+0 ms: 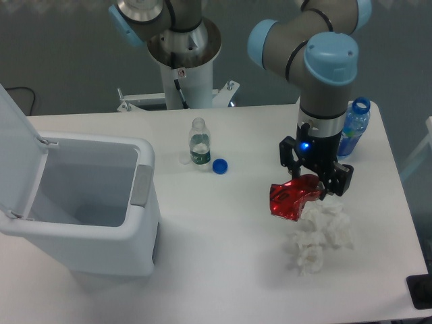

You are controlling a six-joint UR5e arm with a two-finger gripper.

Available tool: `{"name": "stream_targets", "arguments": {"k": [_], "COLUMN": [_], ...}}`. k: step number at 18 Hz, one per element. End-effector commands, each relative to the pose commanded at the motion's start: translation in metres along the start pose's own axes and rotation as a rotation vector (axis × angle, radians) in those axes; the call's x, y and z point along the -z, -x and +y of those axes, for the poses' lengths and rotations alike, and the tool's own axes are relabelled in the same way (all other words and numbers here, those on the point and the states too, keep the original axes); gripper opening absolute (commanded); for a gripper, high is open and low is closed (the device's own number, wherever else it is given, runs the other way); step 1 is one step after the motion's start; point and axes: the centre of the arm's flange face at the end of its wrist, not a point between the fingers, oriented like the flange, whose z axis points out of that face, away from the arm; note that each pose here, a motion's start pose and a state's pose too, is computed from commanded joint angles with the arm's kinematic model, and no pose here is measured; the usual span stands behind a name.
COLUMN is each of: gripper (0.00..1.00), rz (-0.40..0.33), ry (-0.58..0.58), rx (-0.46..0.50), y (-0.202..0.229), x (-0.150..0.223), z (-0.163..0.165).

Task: Place the cans in the trash can
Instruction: 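Close the gripper on the crushed red can and lift it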

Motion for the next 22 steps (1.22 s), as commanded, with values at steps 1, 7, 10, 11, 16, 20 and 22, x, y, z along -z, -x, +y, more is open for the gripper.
{"name": "stream_targets", "arguments": {"k": [1, 7, 10, 11, 16, 20, 22], "gripper": [0.66, 0.66, 0.66, 0.66, 0.67, 0.67, 0.67], "rz": [0.002, -0.003, -0.005, -0.004, -0.038, -0.046, -0.031], "ry": [-0.001, -0.017, -0.022, -0.036, -0.073, -0.137, -0.188], "rx": [0.000, 0.054, 0.056, 0.067, 0.229, 0.371, 0.435], "y": [-0.001, 0.000, 0.001, 0.000, -0.001, -0.006, -0.012], "x": [-0.001, 0.003, 0.005, 0.006, 0.031, 0.054, 0.065], "z": [0.000, -0.006, -0.008, -0.011, -0.046, -0.068, -0.077]}}
